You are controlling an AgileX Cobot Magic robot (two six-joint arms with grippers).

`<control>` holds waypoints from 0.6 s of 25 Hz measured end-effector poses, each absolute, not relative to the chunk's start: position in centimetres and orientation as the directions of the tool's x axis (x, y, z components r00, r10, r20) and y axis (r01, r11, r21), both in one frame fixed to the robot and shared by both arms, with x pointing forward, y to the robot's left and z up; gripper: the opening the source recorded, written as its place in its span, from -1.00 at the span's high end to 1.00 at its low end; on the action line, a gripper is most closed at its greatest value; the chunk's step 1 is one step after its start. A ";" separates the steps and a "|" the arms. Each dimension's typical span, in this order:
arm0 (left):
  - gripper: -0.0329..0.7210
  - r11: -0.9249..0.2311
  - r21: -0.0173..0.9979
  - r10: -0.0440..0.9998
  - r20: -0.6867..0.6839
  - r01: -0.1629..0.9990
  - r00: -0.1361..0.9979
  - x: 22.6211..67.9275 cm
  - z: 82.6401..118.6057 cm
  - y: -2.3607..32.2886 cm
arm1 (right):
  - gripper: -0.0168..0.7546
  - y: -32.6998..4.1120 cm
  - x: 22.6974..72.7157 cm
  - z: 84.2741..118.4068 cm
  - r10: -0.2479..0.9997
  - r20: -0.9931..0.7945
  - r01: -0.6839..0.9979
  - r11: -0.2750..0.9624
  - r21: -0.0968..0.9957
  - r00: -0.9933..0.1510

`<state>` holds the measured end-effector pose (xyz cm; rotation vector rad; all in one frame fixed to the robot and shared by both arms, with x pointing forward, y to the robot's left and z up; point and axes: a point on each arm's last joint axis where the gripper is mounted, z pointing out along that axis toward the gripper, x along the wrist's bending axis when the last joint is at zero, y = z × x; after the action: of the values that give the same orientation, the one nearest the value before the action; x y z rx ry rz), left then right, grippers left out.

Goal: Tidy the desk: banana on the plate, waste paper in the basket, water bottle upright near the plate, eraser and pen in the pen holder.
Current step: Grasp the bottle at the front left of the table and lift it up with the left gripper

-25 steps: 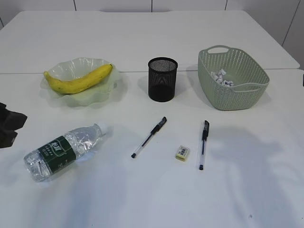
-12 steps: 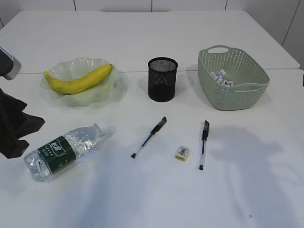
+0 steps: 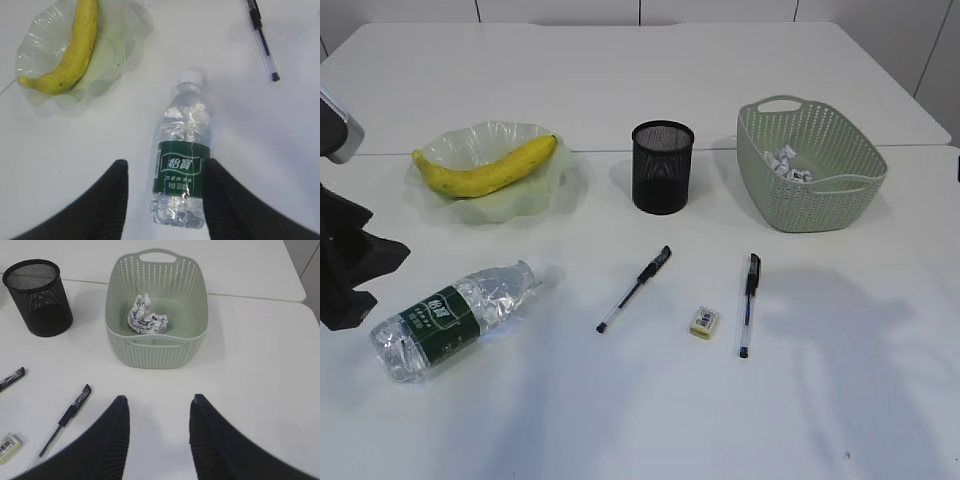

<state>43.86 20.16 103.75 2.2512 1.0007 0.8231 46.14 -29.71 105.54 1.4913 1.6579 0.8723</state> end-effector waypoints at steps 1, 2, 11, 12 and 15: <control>0.01 -0.577 0.672 0.787 0.305 0.464 0.537 43.8 103.7 20.2 | 0.17 -29.7 46.1 105.5 0.995 -0.077 0.500 0.097 0.861 -0.061; 0.01 -0.573 0.664 0.792 0.298 0.480 0.534 43.7 103.6 20.3 | 0.17 -29.7 46.1 105.5 0.995 -0.077 0.500 0.097 0.861 -0.061; 0.01 -0.588 0.621 0.791 0.307 0.519 0.529 43.5 103.3 20.6 | 0.17 -29.7 46.1 105.6 0.995 -0.077 0.499 0.097 0.861 -0.061; 0.01 -0.592 0.619 0.788 0.313 0.516 0.530 43.5 103.3 20.7 | 0.17 -29.7 46.1 105.6 0.995 -0.077 0.499 0.097 0.861 -0.061; 0.01 -0.593 0.616 0.788 0.314 0.518 0.529 43.5 103.3 20.7 | 0.17 -29.7 46.1 105.6 0.995 -0.077 0.499 0.097 0.861 -0.061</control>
<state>43.54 20.69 103.32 2.3184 1.0652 0.8044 46.14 -29.71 105.56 1.4904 1.6568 0.8731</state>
